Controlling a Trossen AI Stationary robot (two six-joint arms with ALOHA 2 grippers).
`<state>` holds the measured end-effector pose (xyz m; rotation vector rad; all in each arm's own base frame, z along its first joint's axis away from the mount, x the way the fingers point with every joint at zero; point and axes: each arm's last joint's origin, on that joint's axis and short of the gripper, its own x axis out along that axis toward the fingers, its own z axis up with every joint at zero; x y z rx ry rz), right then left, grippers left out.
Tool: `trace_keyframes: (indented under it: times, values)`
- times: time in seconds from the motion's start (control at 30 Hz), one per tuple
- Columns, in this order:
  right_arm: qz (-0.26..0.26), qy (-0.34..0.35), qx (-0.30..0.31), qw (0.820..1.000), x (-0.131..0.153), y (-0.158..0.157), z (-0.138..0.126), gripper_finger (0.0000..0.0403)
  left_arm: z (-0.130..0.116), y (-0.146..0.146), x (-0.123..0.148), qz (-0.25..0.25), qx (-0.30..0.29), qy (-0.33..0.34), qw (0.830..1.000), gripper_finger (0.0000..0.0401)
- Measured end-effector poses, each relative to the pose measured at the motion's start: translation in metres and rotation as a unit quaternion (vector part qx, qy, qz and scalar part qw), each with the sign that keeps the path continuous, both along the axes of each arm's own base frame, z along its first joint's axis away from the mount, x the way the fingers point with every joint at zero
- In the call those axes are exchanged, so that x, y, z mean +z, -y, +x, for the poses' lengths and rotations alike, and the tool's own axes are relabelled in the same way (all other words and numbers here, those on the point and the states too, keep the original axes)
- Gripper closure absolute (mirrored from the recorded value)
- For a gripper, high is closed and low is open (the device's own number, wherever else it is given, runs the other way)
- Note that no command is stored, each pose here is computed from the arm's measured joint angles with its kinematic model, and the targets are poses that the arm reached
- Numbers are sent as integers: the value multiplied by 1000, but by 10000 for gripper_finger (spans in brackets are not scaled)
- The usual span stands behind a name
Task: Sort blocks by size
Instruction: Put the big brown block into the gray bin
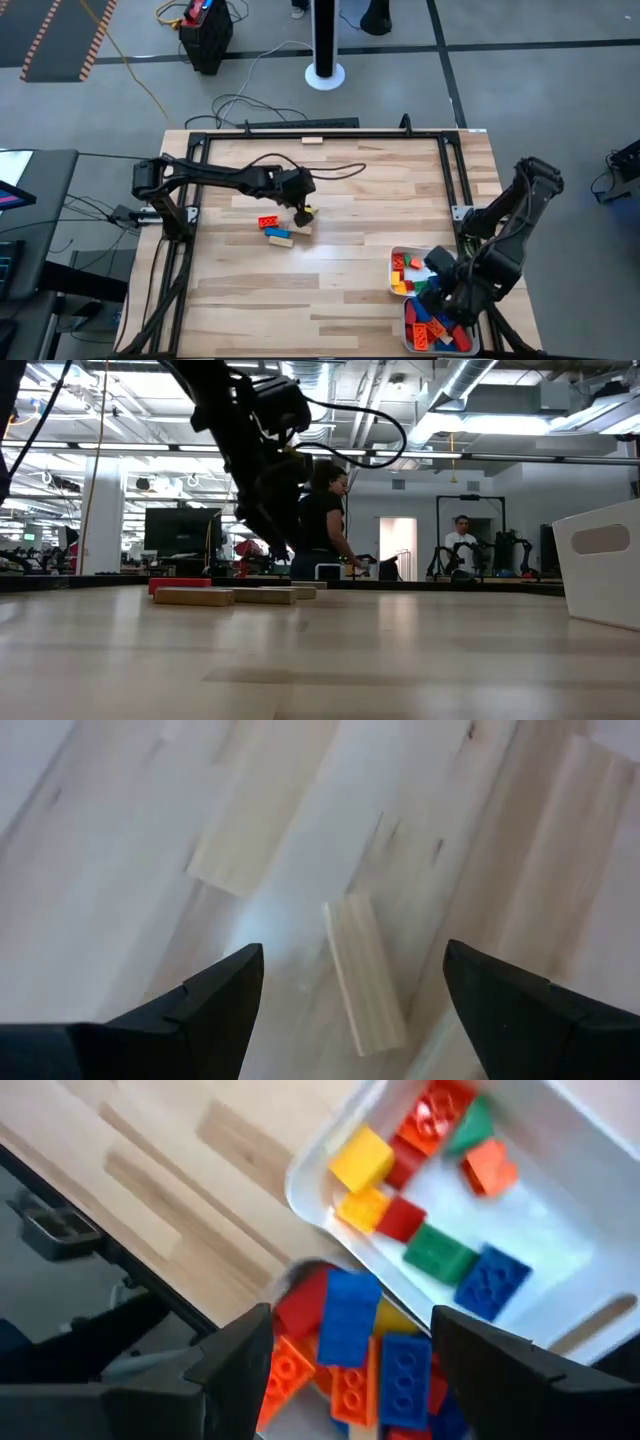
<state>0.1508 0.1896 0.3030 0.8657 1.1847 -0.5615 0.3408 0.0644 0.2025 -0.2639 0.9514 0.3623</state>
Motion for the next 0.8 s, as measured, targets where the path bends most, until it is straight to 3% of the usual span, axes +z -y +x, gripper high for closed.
trace_keyframes:
  times: [0.43,0.8]
  values:
    - [-87,69,-34,993,34,25,15,109,-15,-10,-31,9,9,0,1000,102]
    - [-124,69,-17,990,37,46,34,110,-17,-3,-45,10,-13,41,999,102]
